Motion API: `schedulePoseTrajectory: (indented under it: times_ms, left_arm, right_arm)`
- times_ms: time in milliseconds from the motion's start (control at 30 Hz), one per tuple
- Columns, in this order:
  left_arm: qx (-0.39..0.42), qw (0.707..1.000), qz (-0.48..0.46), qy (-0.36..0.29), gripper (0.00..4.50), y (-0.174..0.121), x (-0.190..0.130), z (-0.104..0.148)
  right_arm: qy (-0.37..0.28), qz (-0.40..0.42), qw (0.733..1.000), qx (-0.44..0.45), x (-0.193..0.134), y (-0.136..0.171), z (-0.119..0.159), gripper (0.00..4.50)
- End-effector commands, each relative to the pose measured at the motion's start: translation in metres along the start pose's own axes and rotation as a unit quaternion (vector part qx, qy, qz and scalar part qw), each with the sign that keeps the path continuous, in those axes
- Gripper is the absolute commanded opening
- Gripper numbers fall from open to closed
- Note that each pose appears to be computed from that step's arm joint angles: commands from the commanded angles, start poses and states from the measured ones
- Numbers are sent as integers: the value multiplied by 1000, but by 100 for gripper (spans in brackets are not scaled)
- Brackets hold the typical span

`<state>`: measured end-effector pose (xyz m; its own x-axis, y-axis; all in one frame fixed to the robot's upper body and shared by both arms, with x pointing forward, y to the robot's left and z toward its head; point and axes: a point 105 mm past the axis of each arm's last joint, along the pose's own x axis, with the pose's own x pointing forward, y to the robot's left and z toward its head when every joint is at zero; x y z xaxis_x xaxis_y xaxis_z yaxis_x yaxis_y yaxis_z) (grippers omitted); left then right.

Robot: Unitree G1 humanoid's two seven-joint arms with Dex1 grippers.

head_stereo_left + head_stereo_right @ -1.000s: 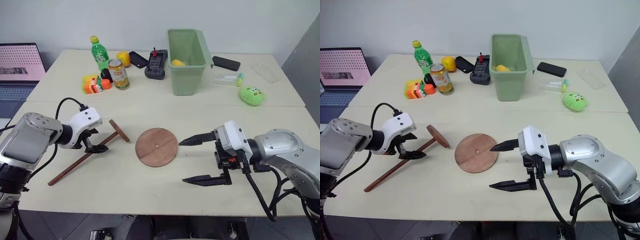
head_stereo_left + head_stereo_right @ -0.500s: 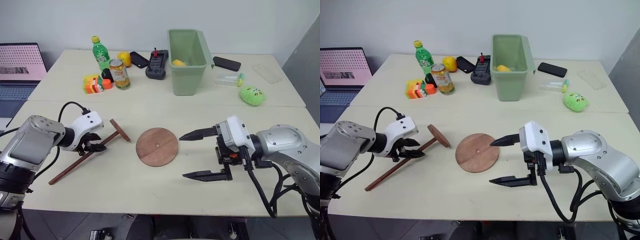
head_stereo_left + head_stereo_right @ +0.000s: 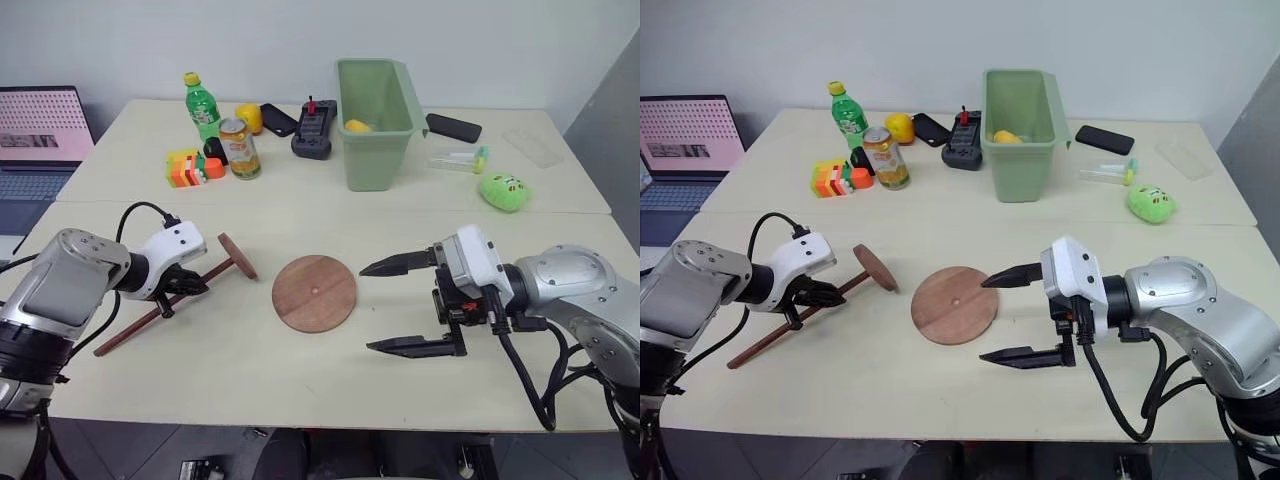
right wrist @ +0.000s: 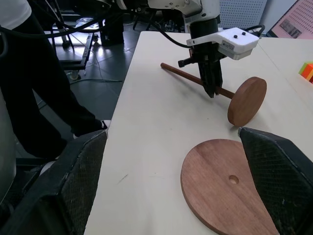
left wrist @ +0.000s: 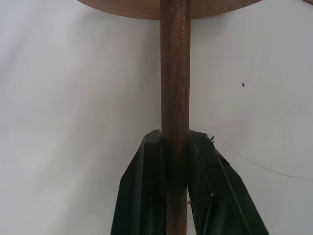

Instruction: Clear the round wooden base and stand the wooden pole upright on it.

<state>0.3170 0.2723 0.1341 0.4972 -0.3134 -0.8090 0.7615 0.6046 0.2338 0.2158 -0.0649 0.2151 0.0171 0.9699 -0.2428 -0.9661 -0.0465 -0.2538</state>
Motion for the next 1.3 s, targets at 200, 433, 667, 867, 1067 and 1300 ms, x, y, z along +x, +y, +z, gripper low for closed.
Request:
schedulePoseTrajectory:
  times_ms: [200,433,667,867,1067,1300]
  left_arm:
    - [-4,992,30,-123,26,21,-37,53]
    - [-11,895,-44,-444,26,-4,-92,152]
    - [-4,813,-89,-576,26,-53,-89,191]
    - [-33,794,-89,-601,26,-69,-79,193]
    - [-57,794,-76,-601,26,-76,-65,183]
    - [-53,810,-66,-580,26,-84,-41,167]
  right_arm:
    - [-4,-5,1000,-19,-7,0,10,450]
    - [4,-38,999,-5,-19,-1,8,450]
    - [22,-128,992,7,-26,-3,-5,450]
    - [25,-165,986,11,-19,-4,-12,450]
    - [27,-180,983,28,-13,-2,-21,450]
    - [27,-187,981,50,-5,-2,-32,450]
